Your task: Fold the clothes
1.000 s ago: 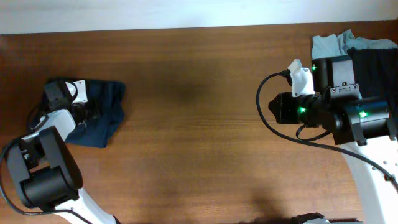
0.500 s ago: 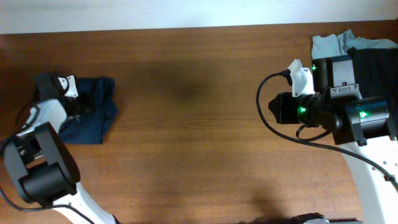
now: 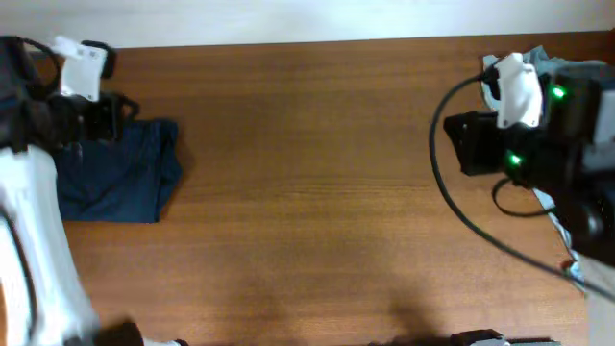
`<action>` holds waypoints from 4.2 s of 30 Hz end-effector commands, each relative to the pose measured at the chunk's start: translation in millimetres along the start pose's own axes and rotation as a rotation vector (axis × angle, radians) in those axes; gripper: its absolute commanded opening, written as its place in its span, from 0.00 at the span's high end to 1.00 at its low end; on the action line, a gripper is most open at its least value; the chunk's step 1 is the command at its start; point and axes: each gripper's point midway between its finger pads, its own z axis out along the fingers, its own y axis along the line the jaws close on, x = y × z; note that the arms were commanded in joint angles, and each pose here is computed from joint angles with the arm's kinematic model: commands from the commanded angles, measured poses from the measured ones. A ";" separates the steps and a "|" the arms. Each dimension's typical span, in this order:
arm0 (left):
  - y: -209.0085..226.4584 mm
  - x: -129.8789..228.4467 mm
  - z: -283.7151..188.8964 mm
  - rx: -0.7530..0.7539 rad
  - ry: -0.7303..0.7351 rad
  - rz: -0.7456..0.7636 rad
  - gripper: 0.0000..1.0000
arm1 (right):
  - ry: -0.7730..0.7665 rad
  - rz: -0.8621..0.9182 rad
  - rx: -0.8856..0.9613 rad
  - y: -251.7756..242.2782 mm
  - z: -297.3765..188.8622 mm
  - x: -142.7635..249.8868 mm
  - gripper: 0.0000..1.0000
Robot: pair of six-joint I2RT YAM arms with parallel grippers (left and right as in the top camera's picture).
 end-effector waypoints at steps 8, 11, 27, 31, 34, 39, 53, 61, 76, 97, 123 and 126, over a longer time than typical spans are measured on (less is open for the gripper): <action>-91.0 22.1 -78.6 0.027 -0.007 0.178 0.01 | -0.043 -0.039 0.046 5.0 -61.7 26.0 0.01; -90.7 22.1 -78.1 0.027 -0.005 0.177 0.01 | -0.023 -0.033 0.048 4.1 -60.5 30.1 0.01; -90.8 22.1 -78.2 0.027 -0.005 0.177 0.01 | 0.005 -0.176 0.123 -7.5 -69.9 42.2 0.01; -90.8 22.1 -78.2 0.027 -0.005 0.177 0.01 | -0.127 -0.225 0.223 -22.0 -84.9 27.6 0.01; -90.8 22.1 -78.2 0.027 -0.005 0.177 0.01 | -0.223 -0.235 0.282 -36.2 -88.0 39.0 0.01; -90.8 22.1 -78.2 0.027 -0.005 0.177 0.01 | -0.235 -0.294 0.301 -55.4 -57.7 104.2 0.01; -90.8 22.1 -78.2 0.027 -0.005 0.177 0.01 | -0.206 -0.244 0.244 -97.8 49.2 252.7 0.01; -90.8 22.1 -78.2 0.027 -0.005 0.177 0.01 | -0.146 -0.232 0.224 -112.9 92.2 284.2 0.02; -90.8 22.1 -78.2 0.027 -0.005 0.177 0.01 | -0.114 -0.224 0.233 -117.5 98.2 294.8 0.01; -132.0 16.3 -74.9 -0.047 -0.219 0.355 0.01 | -0.114 -0.224 0.233 -117.5 98.2 294.8 0.01; -108.7 217.6 46.9 -0.174 -0.551 0.157 0.01 | -0.113 -0.224 0.233 -117.5 98.2 294.8 0.01; -107.4 215.5 49.5 -0.179 -0.573 0.164 0.01 | -0.114 -0.224 0.233 -117.5 98.2 294.8 0.01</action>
